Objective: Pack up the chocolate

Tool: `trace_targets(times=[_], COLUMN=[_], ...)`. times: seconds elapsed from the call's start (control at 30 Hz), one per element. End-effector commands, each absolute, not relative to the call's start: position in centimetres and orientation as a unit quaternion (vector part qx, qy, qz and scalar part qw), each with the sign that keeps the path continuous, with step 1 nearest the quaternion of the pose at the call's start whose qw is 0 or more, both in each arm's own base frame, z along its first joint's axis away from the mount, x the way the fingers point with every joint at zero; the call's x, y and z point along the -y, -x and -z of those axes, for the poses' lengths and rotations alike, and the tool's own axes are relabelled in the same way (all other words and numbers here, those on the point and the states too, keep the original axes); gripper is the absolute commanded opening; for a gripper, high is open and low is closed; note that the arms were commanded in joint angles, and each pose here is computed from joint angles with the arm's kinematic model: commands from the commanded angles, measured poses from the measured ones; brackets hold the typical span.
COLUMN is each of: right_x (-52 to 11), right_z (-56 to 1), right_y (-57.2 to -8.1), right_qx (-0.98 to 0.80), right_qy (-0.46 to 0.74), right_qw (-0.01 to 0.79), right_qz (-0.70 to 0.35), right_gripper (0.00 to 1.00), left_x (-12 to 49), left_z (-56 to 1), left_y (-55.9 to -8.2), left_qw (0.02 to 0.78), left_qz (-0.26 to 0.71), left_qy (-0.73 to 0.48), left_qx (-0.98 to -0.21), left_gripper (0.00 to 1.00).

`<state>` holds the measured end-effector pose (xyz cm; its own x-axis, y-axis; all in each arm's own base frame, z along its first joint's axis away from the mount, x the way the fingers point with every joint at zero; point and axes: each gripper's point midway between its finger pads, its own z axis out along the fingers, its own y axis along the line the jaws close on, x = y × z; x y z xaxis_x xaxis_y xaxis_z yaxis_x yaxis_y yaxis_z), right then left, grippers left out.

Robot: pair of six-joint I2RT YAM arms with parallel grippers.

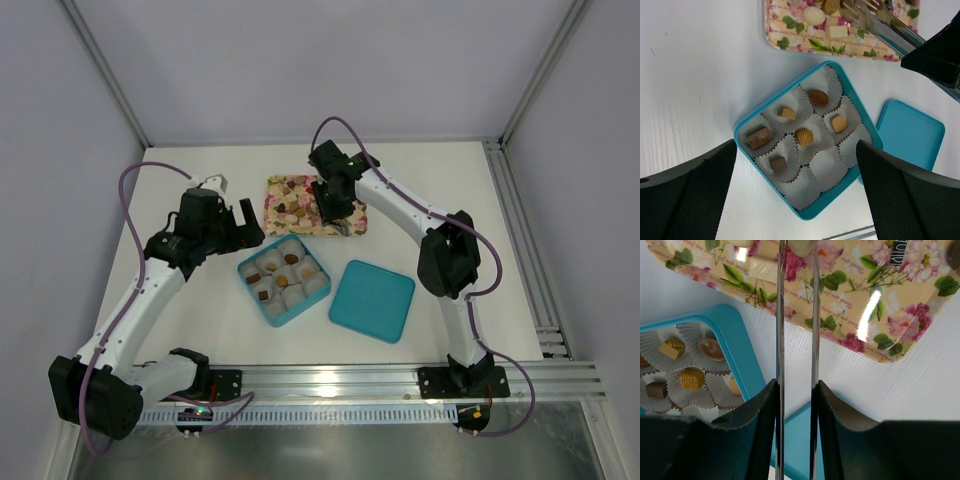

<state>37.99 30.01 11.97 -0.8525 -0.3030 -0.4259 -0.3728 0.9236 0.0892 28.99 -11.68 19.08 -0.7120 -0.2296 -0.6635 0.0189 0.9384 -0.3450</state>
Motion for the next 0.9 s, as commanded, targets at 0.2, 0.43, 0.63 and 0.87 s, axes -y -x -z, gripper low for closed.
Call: trace_targets(times=[0.2,0.43,0.63,0.87], right_x=[-29.5,-29.2,-29.0,-28.9], right_z=[-17.0,-17.9,-18.2,-19.7], right_y=[-39.6,-39.8,-39.7,-39.4], right_qx=[-0.946,-0.944,-0.943,-0.939], right_qy=[0.168,0.163,0.161,0.161], right_qw=[0.261,0.27,0.272,0.282], right_qz=[-0.097,-0.102,-0.105,-0.115], right_gripper=[0.36,0.36,0.35,0.36], left_x=[11.7,11.7,11.6,11.6], left_z=[-19.4,-19.5,-19.4,-19.4], left_y=[-29.3,-29.3,-29.3,-29.3], left_qw=[0.384,0.386,0.385,0.385], left_qz=[0.164,0.164,0.163,0.163], left_qy=[0.056,0.057,0.056,0.056], left_qx=[-0.907,-0.906,-0.907,-0.907], left_gripper=[1.0,1.0,1.0,1.0])
